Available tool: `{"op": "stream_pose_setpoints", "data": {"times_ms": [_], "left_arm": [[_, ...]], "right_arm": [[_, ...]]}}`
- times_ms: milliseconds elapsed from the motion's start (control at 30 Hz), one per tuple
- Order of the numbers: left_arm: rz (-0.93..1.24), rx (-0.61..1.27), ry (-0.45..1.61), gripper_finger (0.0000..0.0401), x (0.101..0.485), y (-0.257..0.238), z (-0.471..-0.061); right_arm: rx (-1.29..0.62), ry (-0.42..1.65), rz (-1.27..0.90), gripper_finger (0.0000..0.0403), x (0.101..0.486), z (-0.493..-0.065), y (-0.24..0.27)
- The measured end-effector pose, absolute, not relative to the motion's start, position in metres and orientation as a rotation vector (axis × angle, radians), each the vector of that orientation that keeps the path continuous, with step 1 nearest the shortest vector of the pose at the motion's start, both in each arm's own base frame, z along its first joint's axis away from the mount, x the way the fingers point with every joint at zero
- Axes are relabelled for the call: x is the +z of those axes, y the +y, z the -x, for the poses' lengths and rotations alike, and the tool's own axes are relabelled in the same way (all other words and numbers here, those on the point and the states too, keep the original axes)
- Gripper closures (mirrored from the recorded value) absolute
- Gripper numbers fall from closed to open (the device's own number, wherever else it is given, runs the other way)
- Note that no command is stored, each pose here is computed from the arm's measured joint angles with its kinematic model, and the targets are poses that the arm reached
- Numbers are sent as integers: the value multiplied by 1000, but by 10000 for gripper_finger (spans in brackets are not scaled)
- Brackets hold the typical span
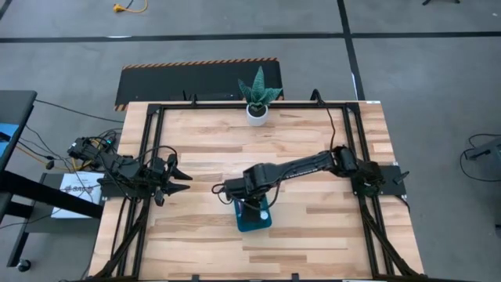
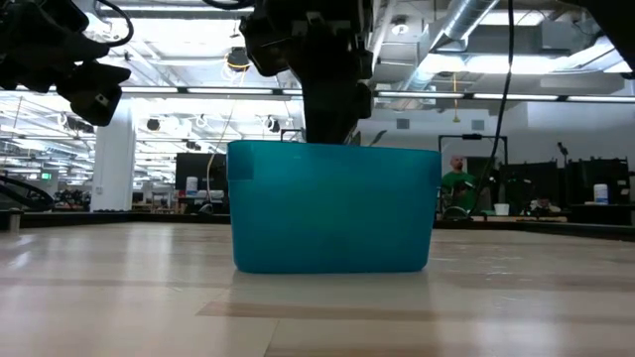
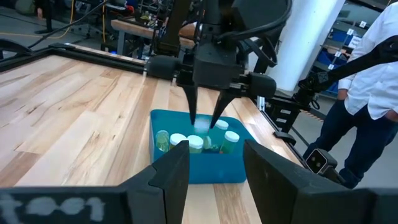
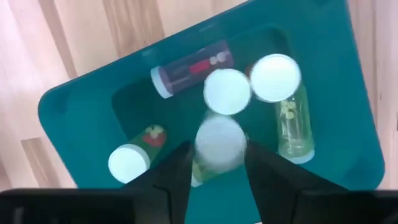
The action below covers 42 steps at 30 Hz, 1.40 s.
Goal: Pick and place pill bottles into a basket
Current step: Put the blue pill bottle into the blue bin, then return to Home Position
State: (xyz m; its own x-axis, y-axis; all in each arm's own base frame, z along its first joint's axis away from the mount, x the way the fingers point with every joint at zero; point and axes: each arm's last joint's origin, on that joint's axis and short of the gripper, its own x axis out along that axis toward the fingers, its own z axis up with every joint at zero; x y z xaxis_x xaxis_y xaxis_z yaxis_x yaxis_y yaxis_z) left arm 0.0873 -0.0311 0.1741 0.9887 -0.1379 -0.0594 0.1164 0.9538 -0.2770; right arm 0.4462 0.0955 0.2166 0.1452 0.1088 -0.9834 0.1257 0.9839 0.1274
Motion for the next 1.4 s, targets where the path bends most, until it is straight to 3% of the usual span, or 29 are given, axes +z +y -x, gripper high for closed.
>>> {"op": "stream_pose_setpoints", "data": {"times_ms": [200, 433, 533, 667, 733, 833, 1133, 1400], "left_arm": [[276, -130, 79, 262, 174, -31, -87], [276, -129, 79, 262, 174, -31, -87], [276, -129, 79, 262, 174, -31, -87], [277, -129, 79, 262, 174, -31, -87], [276, -129, 79, 262, 174, -31, -87], [276, -129, 79, 262, 174, -31, -87], [276, -130, 79, 262, 174, -31, -87], [276, -129, 79, 262, 174, -31, -87]], "right_arm": [[-17, 1427, -200, 235, 217, -447, 93], [-23, 1404, -214, 226, 228, -449, 90], [-75, 1264, -220, 228, 260, -453, 86], [-117, 911, -136, 233, 336, -442, 84], [-119, 792, -90, 235, 367, -425, 84], [-126, 774, -74, 237, 383, -398, 78], [-182, 651, -181, 239, 371, -301, 56], [-87, 420, -252, 243, 357, -191, 37]]}}
